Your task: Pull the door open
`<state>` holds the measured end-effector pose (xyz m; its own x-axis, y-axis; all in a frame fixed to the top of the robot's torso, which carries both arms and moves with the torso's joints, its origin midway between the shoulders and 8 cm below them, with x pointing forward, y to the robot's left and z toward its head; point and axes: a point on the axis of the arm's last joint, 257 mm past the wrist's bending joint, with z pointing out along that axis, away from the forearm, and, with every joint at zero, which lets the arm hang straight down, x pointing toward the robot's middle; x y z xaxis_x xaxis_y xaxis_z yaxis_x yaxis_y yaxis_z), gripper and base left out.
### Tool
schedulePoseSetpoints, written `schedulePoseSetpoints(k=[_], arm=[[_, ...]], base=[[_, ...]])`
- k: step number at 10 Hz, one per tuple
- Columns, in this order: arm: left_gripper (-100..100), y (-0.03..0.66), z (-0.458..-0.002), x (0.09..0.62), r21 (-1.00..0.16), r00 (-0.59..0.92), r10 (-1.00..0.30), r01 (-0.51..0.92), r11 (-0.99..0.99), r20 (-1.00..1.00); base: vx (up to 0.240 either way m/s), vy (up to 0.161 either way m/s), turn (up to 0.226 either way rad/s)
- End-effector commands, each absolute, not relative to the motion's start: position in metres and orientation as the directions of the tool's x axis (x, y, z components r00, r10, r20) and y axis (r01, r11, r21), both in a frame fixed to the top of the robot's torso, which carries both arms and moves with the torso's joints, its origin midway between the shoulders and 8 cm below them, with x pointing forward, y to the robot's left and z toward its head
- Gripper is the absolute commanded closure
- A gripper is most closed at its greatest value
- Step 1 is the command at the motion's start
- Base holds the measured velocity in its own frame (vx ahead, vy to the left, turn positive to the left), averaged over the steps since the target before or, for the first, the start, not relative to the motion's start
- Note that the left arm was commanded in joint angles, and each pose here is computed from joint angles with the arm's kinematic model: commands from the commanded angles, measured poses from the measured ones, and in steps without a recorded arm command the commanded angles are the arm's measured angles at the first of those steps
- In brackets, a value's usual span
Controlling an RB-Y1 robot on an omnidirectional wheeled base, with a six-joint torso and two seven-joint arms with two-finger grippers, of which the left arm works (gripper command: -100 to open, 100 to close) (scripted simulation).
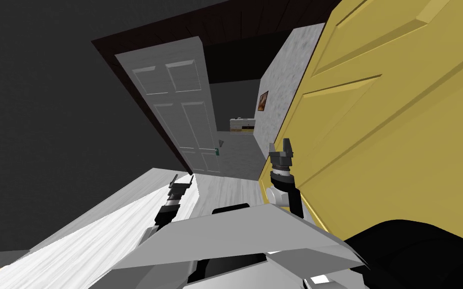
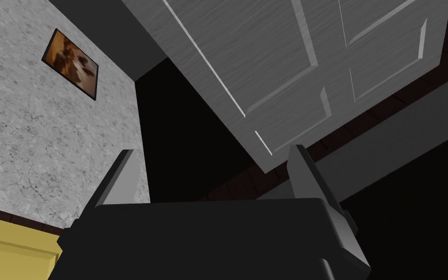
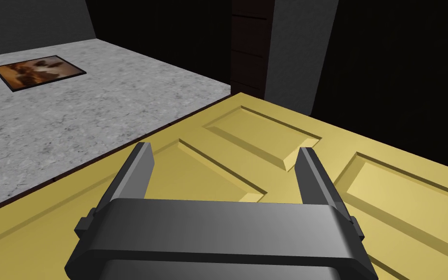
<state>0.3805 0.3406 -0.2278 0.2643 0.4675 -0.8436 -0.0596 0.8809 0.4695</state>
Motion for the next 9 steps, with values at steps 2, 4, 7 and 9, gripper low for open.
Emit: schedulePoseSetpoints(k=[2, 4, 7, 9], arm=[[-100, 0.342, -0.236, 0.380, 0.525, 0.251, 0.524, -0.066, 0.848, -0.814], [-100, 0.344, -0.247, 0.378, 0.586, 0.233, 0.585, -0.070, 0.807, -0.777], [-100, 0.346, -0.258, 0.375, 0.646, 0.216, 0.644, -0.073, 0.760, -0.734], [-100, 0.346, -0.264, 0.374, 0.679, 0.207, 0.677, -0.074, 0.730, -0.706]], base=[[0.070, -0.022, -0.025], [0.069, -0.020, -0.032], [0.080, -0.018, -0.023], [0.059, -0.016, -0.021]])
